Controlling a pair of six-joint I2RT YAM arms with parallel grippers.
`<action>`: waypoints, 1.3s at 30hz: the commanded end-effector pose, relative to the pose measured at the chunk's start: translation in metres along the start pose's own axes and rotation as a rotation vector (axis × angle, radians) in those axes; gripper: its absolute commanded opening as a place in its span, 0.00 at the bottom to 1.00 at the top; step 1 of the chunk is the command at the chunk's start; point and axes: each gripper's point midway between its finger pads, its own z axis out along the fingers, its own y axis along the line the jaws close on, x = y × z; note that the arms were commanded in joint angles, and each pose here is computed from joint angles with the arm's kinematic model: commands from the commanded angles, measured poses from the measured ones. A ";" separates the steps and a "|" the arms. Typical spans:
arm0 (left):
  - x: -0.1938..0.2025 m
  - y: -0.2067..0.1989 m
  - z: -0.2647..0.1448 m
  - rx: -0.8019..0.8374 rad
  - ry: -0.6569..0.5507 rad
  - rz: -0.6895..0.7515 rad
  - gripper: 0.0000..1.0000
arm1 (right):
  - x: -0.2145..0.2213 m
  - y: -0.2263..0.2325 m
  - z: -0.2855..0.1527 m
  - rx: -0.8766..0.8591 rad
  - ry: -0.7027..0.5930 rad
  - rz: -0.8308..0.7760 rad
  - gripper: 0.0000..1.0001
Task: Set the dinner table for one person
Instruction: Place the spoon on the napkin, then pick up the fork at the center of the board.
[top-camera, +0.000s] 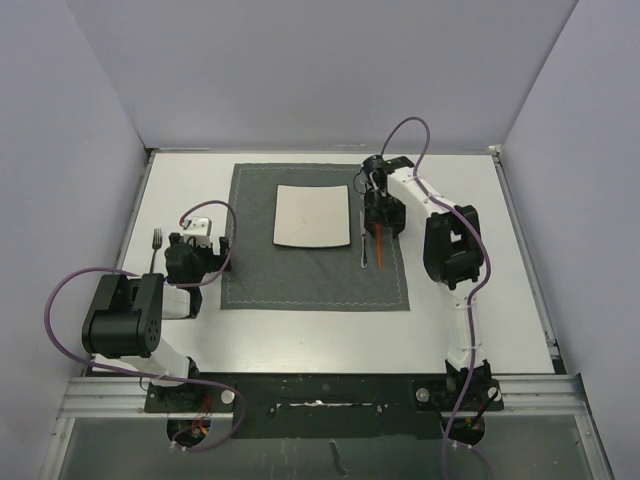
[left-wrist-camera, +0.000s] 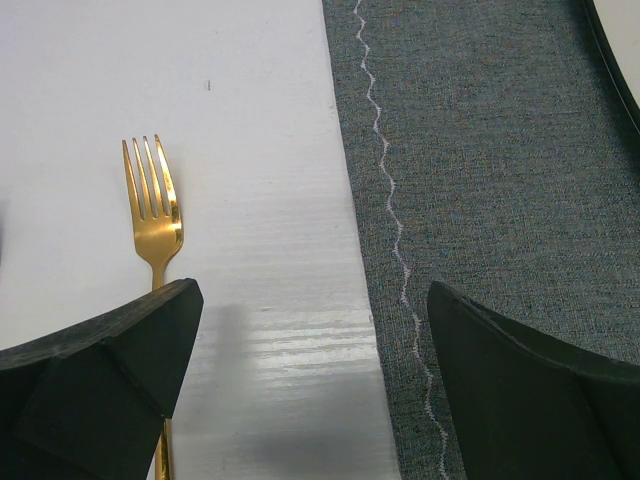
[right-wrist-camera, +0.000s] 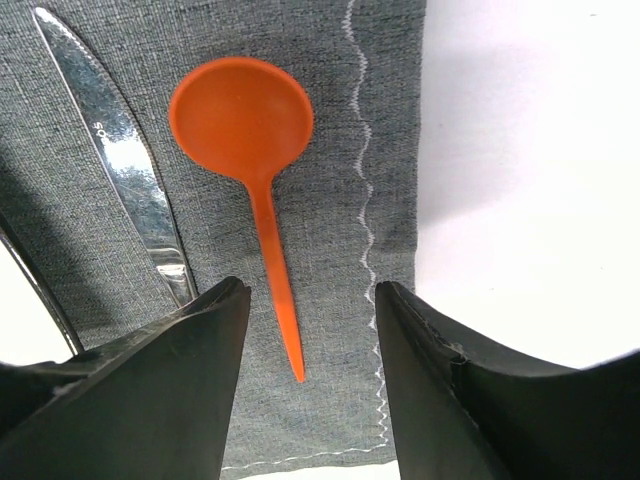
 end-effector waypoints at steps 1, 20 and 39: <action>-0.015 0.002 0.007 -0.005 -0.049 -0.007 0.98 | -0.022 -0.010 -0.051 0.016 -0.136 0.038 0.54; -0.016 0.002 0.007 -0.006 -0.049 -0.007 0.98 | -0.002 -0.047 -0.048 0.076 -0.139 0.118 0.12; -0.015 0.002 0.007 -0.005 -0.049 -0.007 0.98 | -0.030 -0.068 -0.214 -0.117 -0.748 -0.028 0.98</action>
